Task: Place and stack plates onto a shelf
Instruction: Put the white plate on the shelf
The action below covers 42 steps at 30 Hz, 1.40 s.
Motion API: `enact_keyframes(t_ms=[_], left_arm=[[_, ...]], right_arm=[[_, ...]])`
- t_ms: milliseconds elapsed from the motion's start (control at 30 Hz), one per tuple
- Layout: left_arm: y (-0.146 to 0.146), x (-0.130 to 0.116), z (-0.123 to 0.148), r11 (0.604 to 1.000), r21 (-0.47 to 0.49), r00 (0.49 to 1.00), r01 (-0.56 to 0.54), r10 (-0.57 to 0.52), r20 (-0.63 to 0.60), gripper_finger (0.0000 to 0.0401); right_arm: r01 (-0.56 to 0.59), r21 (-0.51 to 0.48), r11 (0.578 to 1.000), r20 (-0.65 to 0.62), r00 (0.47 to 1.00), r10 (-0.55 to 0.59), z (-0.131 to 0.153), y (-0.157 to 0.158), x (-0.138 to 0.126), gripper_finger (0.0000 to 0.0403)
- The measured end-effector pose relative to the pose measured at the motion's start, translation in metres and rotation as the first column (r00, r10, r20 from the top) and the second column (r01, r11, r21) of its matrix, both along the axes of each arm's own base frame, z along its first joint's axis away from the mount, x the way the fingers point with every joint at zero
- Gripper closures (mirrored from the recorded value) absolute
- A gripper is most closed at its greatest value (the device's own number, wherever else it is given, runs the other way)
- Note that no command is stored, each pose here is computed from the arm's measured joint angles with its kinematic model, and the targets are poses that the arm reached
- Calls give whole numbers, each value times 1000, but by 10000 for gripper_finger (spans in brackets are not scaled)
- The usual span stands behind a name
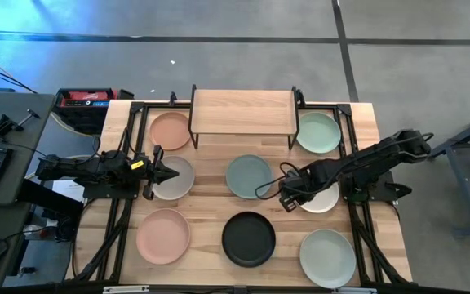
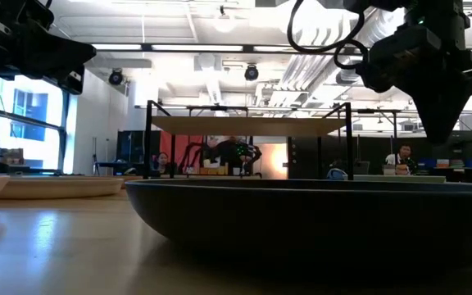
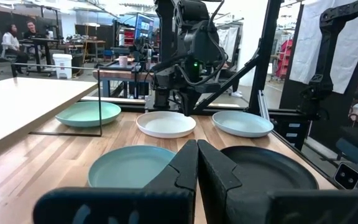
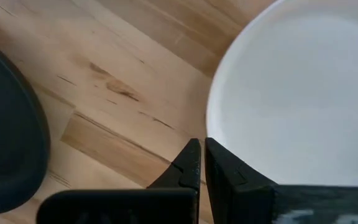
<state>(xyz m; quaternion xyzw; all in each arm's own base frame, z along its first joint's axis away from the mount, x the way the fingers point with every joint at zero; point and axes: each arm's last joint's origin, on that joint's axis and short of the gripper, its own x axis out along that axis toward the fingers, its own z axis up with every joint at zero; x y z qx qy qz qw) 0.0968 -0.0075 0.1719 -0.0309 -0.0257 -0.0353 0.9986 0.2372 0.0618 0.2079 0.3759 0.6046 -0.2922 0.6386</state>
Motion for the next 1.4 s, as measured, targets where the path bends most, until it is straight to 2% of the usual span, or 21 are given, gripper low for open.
enact_keyframes(t_ms=[333,433,600,733,1033,1400], left_arm=[[0,0,0,1000,0,1000,0,0,0,401],[0,0,0,1000,0,1000,0,0,0,401],[0,0,0,1000,0,1000,0,0,0,401],[0,0,0,1000,0,1000,0,0,0,401],[0,0,0,1000,0,1000,0,0,2,401],[0,0,0,1000,0,1000,0,0,3,401]], right_arm=[[-39,-19,999,14,999,39,0,0,1,398],[-37,-22,999,7,999,37,0,-1,0,377],[-14,-87,996,14,1000,15,0,-3,0,333],[2,-112,994,-3,1000,-2,-3,-3,0,317],[-9,-100,995,-106,994,-2,-27,0,10,315],[-10,-95,995,-133,991,-2,-41,2,17,315]])
